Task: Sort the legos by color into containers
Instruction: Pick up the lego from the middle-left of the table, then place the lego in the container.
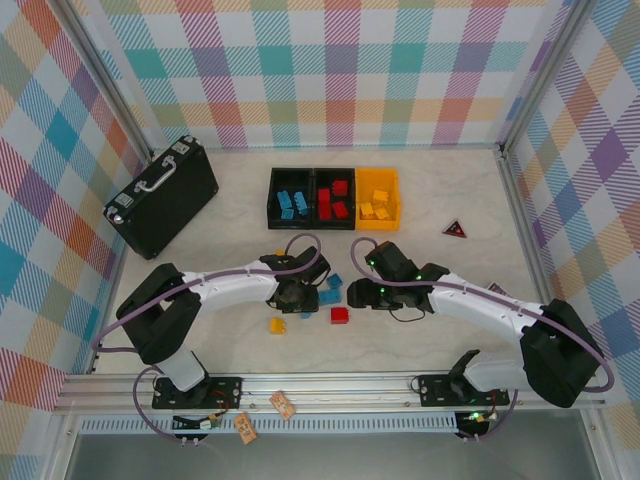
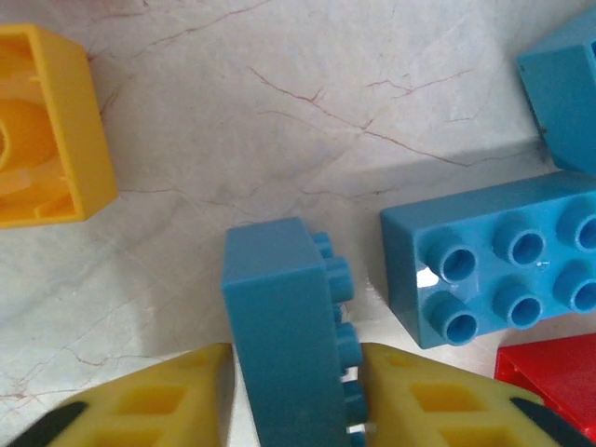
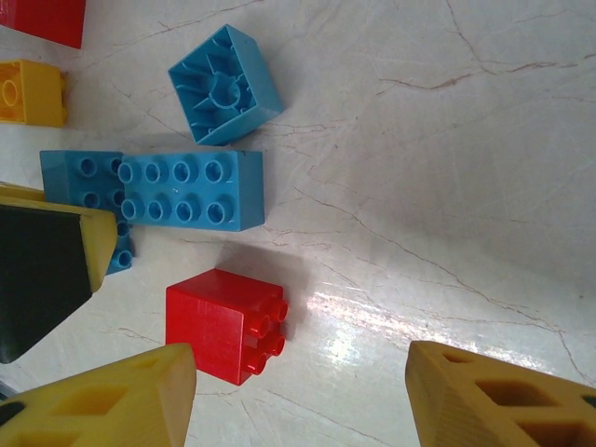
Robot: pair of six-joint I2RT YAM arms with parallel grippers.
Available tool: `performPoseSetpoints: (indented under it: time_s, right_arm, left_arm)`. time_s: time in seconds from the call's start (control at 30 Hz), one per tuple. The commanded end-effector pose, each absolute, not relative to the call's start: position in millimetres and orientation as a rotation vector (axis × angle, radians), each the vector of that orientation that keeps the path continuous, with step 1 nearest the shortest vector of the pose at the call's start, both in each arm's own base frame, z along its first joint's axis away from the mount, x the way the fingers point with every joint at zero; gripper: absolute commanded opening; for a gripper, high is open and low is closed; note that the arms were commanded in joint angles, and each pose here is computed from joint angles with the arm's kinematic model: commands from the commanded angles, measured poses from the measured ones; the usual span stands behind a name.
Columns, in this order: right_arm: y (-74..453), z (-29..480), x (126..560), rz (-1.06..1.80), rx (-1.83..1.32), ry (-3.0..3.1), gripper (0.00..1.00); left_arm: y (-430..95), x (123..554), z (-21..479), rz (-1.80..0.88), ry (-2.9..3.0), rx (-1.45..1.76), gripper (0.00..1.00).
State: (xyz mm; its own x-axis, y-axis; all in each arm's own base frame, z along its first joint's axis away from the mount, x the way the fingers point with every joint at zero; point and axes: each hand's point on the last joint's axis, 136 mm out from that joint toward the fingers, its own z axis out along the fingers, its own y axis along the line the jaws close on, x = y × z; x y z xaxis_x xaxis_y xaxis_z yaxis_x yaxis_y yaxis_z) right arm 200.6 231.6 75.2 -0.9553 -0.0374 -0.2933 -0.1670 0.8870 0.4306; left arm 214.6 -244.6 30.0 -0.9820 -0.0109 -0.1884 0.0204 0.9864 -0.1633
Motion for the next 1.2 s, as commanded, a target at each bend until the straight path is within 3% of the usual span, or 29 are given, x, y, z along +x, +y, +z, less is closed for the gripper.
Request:
performPoseSetpoints:
  time_s: [0.0,0.2,0.37,0.7,1.17]
  right_arm:
    - [234,75,201,0.681,-0.147,2.769,0.62]
    - [246,82,201,0.762,-0.18,2.751,0.62]
    - [259,94,199,0.879,-0.227,2.711,0.62]
    - [269,114,205,0.945,-0.237,2.647,0.62]
    - [288,158,254,0.973,-0.21,2.538,0.62]
  left_arm:
    - [-241,211,34,-0.197,2.946,0.04,0.3]
    - [-235,215,43,-0.184,2.907,0.034,0.14]
    - [-228,221,56,-0.148,2.867,0.04,0.08]
    - [-202,256,99,-0.114,2.756,0.003,0.08]
    - [-183,348,149,-0.1,2.647,-0.013,0.08]
